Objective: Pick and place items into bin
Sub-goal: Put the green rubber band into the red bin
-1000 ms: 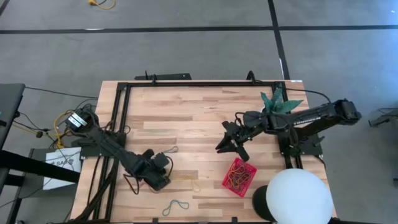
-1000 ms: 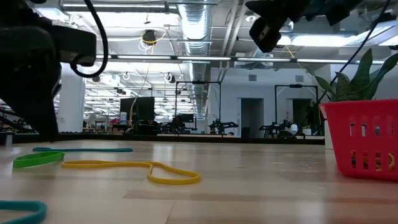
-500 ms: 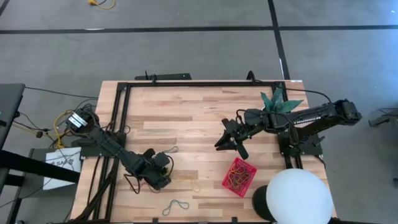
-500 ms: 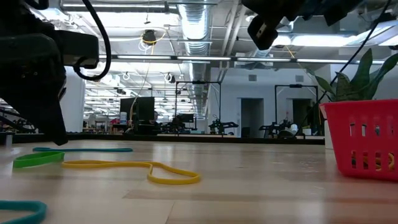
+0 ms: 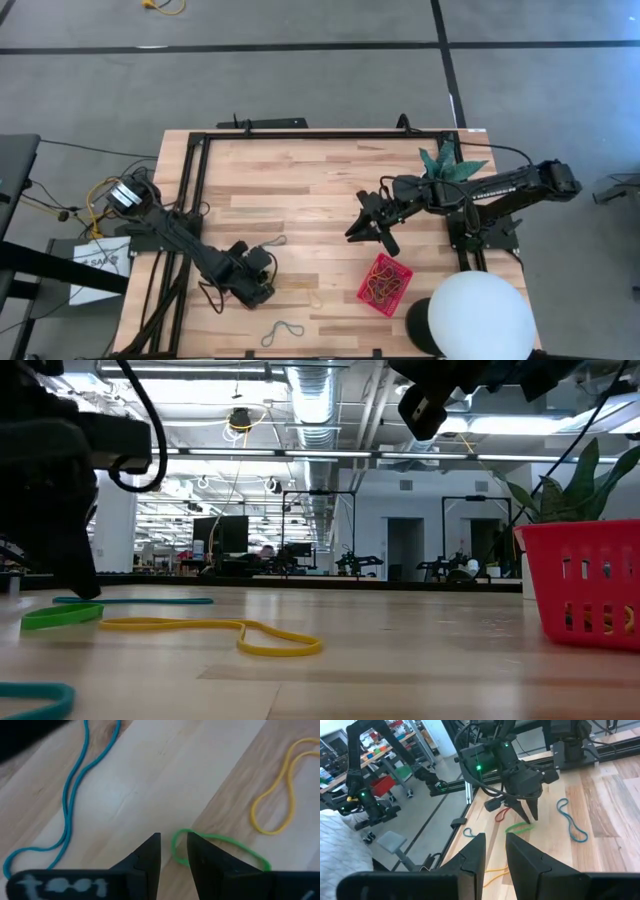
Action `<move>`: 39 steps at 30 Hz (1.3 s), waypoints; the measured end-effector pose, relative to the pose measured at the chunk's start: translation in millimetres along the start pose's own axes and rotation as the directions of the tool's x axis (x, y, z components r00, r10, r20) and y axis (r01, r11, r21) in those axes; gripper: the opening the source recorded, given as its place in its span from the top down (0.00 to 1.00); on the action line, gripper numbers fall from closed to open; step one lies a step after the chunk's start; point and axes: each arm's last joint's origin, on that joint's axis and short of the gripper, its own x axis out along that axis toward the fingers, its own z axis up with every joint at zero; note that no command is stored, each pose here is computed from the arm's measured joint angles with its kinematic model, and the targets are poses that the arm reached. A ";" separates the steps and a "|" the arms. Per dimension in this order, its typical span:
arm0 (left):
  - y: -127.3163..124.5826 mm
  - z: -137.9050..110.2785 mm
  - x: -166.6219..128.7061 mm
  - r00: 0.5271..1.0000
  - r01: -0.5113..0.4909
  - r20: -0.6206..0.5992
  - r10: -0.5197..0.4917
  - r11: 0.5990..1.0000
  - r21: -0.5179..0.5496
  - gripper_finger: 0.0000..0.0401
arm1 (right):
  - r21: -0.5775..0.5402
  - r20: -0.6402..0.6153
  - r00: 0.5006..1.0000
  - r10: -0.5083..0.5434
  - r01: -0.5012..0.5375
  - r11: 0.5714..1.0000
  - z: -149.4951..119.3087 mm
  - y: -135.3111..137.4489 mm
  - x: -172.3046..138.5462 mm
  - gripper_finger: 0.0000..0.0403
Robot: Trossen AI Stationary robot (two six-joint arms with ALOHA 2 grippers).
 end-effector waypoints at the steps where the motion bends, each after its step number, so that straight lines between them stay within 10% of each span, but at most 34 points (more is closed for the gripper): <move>1: 0.0 -1.3 1.2 1.000 -0.006 -0.004 0.006 1.000 -0.001 0.79 | 0.000 0.000 1.000 0.000 0.000 1.000 0.0 0.0 0.0 0.82; 21: -45.1 20.0 -0.8 0.982 0.041 0.182 -0.052 0.997 0.062 1.00 | -0.038 0.069 0.997 0.022 -0.019 0.999 7.1 2.0 -0.3 0.82; 31: -95.9 107.0 -31.9 0.803 0.234 0.441 -0.400 0.893 0.384 1.00 | -0.166 0.227 0.942 0.247 -0.213 0.963 28.3 14.3 -5.5 0.82; 39: -104.0 158.2 16.6 0.644 0.360 0.462 -0.609 0.775 0.519 1.00 | -0.225 0.228 0.912 0.342 -0.292 0.930 33.7 12.0 -11.0 0.82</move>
